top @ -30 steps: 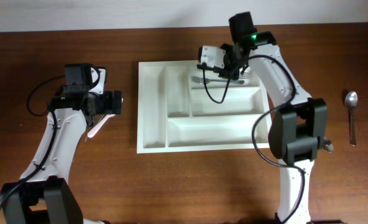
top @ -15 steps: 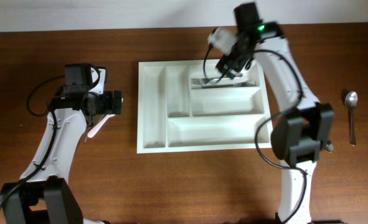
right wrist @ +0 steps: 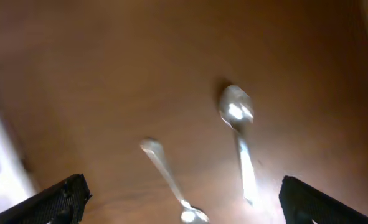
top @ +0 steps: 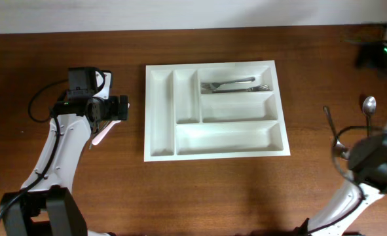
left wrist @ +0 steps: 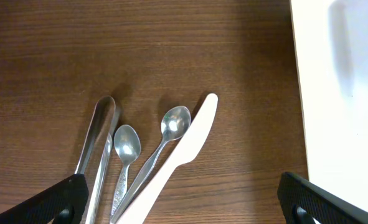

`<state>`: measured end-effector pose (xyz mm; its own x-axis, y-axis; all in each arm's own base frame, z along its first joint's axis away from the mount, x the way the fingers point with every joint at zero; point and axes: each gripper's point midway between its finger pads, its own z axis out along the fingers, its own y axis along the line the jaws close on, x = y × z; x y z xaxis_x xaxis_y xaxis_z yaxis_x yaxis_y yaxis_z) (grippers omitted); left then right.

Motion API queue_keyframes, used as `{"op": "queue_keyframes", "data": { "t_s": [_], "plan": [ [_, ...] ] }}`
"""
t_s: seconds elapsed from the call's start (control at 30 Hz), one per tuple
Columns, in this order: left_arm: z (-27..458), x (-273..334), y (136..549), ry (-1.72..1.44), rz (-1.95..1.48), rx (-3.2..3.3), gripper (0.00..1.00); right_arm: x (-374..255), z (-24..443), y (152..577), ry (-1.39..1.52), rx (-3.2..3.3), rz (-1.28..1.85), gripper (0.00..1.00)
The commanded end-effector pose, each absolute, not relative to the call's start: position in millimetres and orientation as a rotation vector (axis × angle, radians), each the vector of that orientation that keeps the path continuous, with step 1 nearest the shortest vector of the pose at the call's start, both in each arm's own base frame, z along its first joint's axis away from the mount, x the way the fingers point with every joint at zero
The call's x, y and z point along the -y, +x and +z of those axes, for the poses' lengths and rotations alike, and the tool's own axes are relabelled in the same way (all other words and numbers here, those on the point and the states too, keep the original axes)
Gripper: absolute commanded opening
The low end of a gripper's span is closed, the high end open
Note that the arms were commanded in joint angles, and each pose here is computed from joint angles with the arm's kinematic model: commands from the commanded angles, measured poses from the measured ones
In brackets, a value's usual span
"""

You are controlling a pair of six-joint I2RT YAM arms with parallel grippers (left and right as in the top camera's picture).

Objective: Pack container
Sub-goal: 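Place the second fork in the upper compartment beside the first, then grasp a silver spoon with the right gripper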

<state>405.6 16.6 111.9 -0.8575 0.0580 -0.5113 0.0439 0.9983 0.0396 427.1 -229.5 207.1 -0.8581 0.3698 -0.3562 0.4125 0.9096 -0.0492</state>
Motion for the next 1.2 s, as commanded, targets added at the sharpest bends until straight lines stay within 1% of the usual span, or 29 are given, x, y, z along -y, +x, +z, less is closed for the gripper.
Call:
{"op": "queue_keyframes", "data": {
  "t_s": [0.0,0.07,0.13,0.2,0.3,0.43,0.63,0.7,0.8,0.87,1.03,1.17],
  "plan": [
    [115,-14,411,0.091,0.028,-2.591,0.99,257,160,404,0.782,-2.788,-0.107,1.0],
    [115,-14,411,0.091,0.029,-2.591,0.99,271,140,396,0.84,-2.79,-0.068,1.0],
    [115,-14,411,0.091,0.028,-2.591,0.99,281,119,385,0.897,-2.8,-0.038,0.96],
    [115,-14,411,0.091,0.029,-2.591,0.99,284,102,373,0.927,-2.822,-0.008,0.95],
    [115,-14,411,0.091,0.029,-2.591,0.99,284,81,366,0.864,-2.862,0.021,0.95],
    [115,-14,411,0.091,0.029,-2.591,0.99,284,61,367,0.759,-2.882,0.019,0.95],
    [115,-14,411,0.091,0.028,-2.591,0.99,289,44,373,0.642,-2.876,-0.016,0.93],
    [115,-14,411,0.091,0.028,-2.591,0.99,291,40,374,0.603,-2.874,-0.031,0.88],
    [115,-14,411,0.091,0.028,-2.591,0.99,296,39,380,0.581,-2.847,-0.058,0.85],
    [115,-14,411,0.091,0.028,-2.591,0.99,301,41,386,0.573,-2.82,-0.078,0.81],
    [115,-14,411,0.091,0.029,-2.591,0.99,306,41,392,0.568,-2.794,-0.098,0.81],
    [115,-14,411,0.091,0.029,-2.591,0.99,305,29,391,0.573,-2.814,-0.083,0.81]
  ]
}}
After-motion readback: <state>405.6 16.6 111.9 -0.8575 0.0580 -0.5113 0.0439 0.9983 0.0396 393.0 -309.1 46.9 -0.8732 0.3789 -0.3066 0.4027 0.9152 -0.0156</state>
